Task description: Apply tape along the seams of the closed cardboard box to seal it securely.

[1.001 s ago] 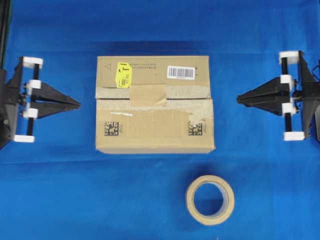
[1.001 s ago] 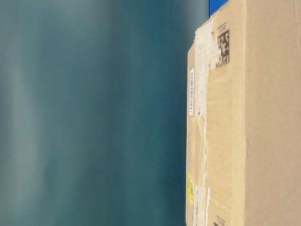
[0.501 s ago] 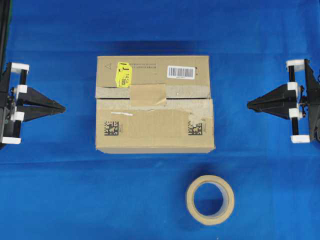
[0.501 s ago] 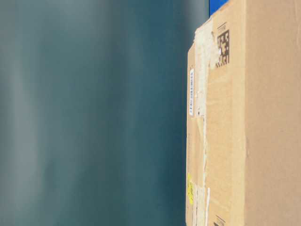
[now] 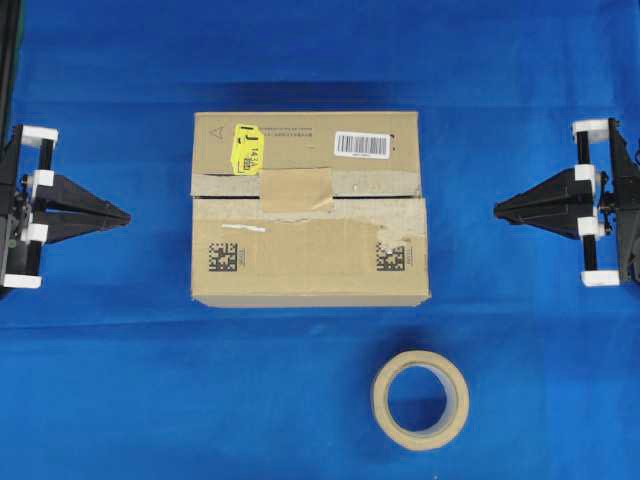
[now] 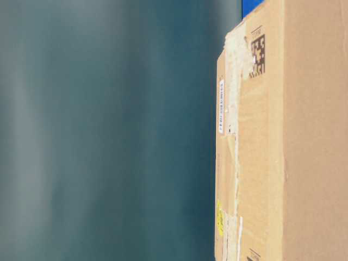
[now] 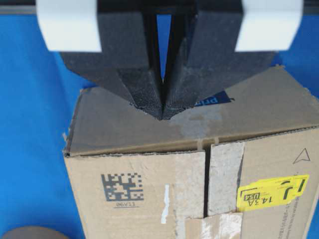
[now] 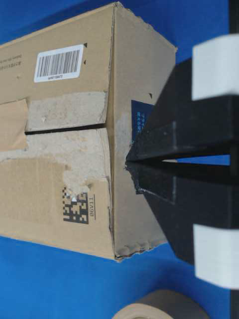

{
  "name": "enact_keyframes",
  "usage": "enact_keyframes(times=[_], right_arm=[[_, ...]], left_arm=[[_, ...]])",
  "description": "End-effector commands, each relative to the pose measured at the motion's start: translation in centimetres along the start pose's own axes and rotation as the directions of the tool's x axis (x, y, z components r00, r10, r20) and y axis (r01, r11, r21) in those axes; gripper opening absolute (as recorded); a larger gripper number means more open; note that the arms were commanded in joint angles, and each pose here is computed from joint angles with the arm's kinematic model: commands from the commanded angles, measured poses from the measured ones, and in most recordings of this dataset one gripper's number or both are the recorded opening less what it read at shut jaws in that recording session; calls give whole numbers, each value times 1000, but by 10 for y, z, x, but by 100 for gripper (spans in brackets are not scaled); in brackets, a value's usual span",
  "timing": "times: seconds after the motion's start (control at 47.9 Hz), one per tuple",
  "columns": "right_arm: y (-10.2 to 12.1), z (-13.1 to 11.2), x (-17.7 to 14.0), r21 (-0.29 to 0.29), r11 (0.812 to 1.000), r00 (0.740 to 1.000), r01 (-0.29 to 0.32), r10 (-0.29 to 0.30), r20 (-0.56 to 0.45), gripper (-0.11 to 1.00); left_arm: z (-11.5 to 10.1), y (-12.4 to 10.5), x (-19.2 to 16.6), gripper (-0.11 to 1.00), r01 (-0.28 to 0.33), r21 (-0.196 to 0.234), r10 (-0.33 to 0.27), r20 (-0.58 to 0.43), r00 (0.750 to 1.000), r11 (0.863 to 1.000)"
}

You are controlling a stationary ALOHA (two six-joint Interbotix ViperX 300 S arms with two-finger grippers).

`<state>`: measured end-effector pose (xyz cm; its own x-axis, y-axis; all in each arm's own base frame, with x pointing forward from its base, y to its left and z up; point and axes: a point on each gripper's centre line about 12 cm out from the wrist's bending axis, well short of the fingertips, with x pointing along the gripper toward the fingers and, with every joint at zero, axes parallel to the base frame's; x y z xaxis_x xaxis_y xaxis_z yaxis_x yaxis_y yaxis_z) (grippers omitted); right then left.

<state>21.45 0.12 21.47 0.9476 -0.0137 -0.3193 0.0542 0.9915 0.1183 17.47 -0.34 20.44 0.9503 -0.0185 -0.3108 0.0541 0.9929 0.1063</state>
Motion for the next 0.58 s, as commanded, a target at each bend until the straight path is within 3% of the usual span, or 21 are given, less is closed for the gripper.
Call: enact_keyframes(times=[0.0, 0.563], right_arm=[[0, 6, 1, 1, 1000, 1000, 3, -3, 22, -1], [0, 7, 0, 1, 1000, 1000, 4, -4, 25, -1]], left_arm=[[4, 0, 0, -1, 2, -1, -2, 11, 1000, 1000], [5, 0, 0, -1, 1, -1, -1, 16, 1000, 1000]])
